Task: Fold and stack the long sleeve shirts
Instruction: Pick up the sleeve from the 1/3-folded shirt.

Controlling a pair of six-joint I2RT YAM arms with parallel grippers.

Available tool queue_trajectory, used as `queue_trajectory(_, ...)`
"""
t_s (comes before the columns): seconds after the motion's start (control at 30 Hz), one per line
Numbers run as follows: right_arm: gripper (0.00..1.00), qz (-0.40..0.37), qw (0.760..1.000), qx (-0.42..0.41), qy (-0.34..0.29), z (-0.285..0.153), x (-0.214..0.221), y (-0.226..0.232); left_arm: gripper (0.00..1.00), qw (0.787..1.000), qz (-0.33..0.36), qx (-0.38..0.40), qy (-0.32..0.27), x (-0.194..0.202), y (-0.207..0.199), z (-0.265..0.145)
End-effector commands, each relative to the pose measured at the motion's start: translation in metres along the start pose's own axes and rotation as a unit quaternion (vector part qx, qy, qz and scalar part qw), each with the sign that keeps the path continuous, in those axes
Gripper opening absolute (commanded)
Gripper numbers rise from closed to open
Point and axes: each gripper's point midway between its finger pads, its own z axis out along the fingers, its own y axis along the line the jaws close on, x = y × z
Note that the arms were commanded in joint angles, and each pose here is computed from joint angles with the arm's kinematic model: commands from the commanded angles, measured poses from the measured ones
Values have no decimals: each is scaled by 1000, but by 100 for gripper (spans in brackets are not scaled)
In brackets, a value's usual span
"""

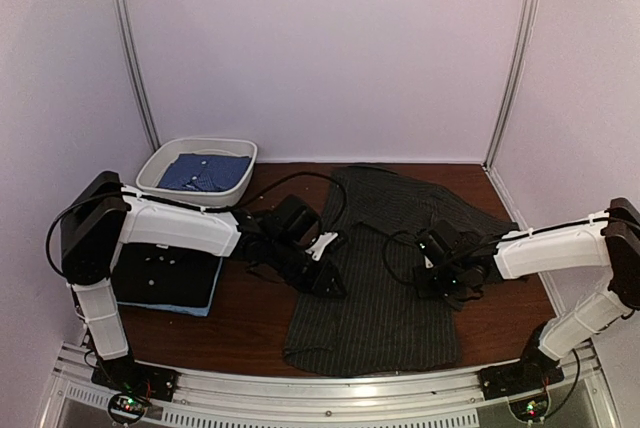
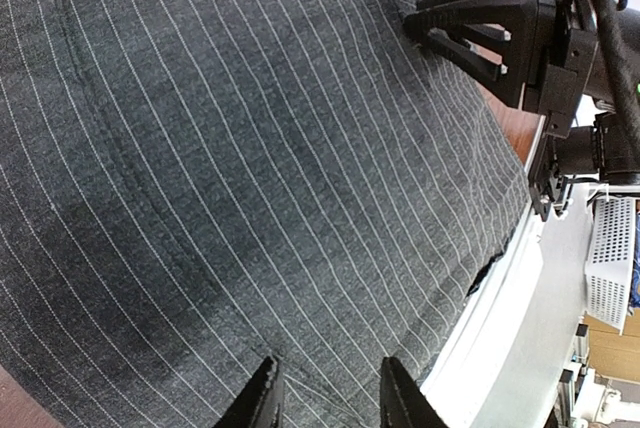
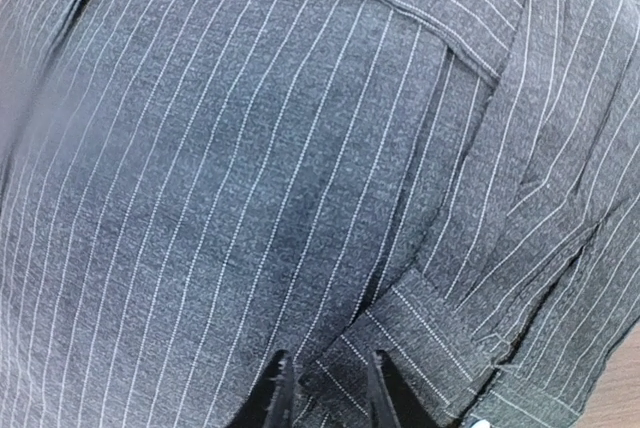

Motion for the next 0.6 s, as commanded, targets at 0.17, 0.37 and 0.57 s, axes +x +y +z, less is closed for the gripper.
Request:
queue_trajectory(0.17,31,-7,1000,17,-3,4,1,-4,35,1000,-2,11,-4,-3,2,4)
queue_trajectory(0.37,32,-8,1000,21,8,11,8,-5,34,1000,-2,12,-4,-3,2,4)
queue_trajectory(0.57,24,-2,1000,27,0,7,4,-8,34,1000,-3,11,-2,-2,3,4)
